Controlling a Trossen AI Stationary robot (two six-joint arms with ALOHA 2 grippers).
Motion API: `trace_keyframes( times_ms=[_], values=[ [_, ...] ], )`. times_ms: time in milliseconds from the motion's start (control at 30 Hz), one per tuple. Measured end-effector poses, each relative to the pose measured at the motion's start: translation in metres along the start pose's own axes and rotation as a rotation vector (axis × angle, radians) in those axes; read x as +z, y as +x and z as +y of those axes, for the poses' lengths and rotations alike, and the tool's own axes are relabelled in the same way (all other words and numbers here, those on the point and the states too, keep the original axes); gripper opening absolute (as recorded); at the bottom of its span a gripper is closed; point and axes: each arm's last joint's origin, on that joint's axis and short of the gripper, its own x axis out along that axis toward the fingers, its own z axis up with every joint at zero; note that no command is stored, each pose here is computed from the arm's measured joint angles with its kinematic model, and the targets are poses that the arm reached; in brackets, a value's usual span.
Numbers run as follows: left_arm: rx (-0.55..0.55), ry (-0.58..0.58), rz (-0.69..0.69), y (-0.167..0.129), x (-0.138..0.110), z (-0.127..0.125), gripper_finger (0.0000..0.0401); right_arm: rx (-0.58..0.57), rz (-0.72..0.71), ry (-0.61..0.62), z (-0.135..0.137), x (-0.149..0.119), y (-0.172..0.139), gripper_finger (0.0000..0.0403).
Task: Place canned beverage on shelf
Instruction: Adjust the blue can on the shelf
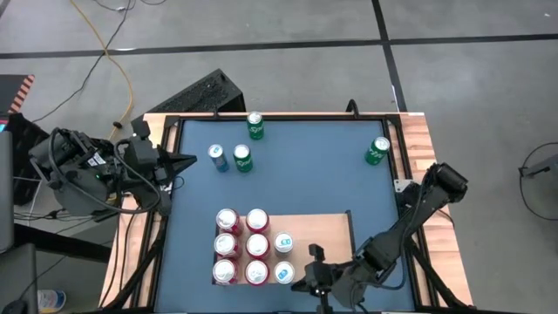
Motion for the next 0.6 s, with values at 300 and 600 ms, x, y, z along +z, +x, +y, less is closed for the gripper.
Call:
trace_keyframes(
  times_ms=[300, 600],
  values=[
    [0.002, 0.012, -0.001, 0.0, 0.0, 0.0, 0.0002, -0.06, -0.034, 0.006, -0.003, 0.003, -0.003, 0.0],
    [0.005, 0.032, -0.002, 0.0, 0.0, 0.0, 0.0002, -0.096, -0.009, 0.016, -0.011, 0.003, 0.0, 0.0]
  ],
)
